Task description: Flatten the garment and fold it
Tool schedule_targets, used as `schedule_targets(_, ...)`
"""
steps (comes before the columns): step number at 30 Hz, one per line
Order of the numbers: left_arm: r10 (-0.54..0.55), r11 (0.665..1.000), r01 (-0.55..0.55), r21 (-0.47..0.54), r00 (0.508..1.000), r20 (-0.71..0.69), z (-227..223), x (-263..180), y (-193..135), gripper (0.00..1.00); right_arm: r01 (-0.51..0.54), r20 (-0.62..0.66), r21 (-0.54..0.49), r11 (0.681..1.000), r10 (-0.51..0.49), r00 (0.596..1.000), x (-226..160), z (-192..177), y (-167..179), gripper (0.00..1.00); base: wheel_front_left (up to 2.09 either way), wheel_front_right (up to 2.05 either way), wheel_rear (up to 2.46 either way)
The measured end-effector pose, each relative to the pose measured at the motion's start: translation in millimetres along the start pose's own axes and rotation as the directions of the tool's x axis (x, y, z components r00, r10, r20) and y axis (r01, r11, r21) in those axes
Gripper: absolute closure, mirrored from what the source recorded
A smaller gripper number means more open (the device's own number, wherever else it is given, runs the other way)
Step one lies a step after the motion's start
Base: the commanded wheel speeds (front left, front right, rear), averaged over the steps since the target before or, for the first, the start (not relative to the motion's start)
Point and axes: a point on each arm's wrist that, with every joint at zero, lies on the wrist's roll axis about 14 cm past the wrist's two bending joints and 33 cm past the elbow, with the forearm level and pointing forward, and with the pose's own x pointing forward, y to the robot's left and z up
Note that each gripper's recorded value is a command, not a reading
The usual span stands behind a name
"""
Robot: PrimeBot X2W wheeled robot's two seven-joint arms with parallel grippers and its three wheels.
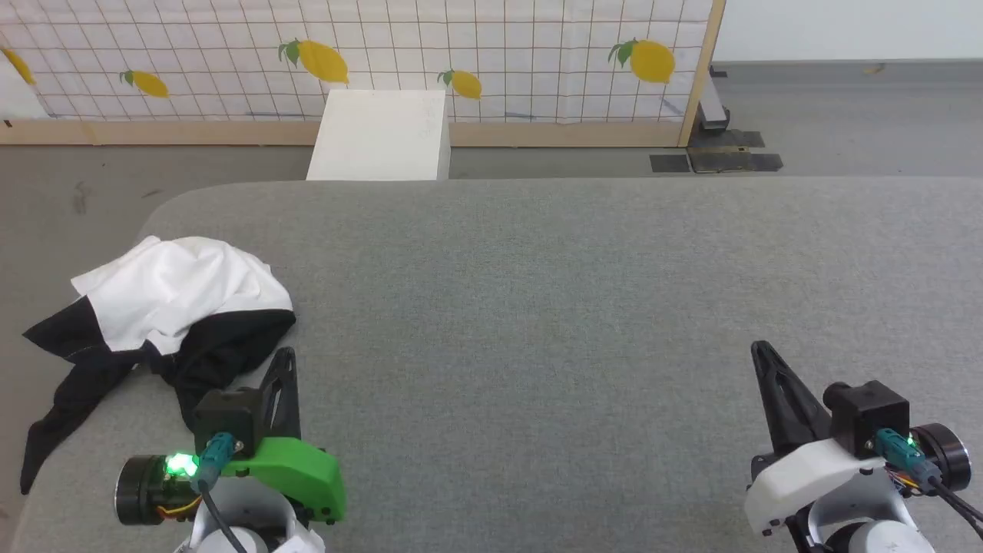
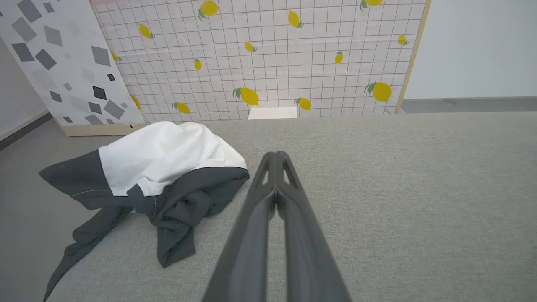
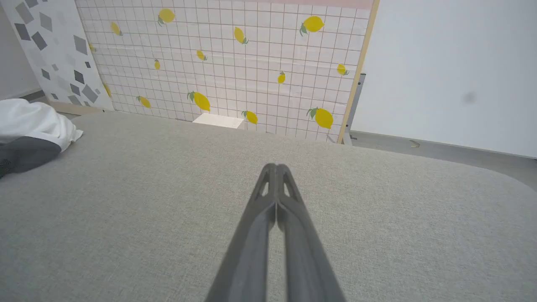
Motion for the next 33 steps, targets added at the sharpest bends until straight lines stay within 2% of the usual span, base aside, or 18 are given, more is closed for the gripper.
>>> schedule_targets(17, 0.0, 1.0, 0.0, 0.0, 1.0, 0.0, 0.0, 0.0, 0.1, 1.0, 0.0, 0.0, 0.0, 1.0, 0.0, 1.0, 0.0, 0.0, 0.0, 1.0, 0.0, 0.0, 0.0)
schedule_targets(18, 0.0, 1.0, 0.0, 0.0, 1.0, 0.0, 0.0, 0.0, 0.1, 0.0, 0.0, 0.0, 0.0, 1.0, 0.0, 1.0, 0.0, 0.0, 0.0, 0.0, 0.0, 0.0, 0.0)
schedule_targets(33, 0.003, 1.0, -0.003, -0.015, 1.0, -0.008, -5.1, -3.0, -0.8, 0.0, -0.013, 0.0, 0.003, 1.0, 0.013, 1.0, 3.1, -1.1, 3.8, 0.0, 0.0, 0.0, 0.0)
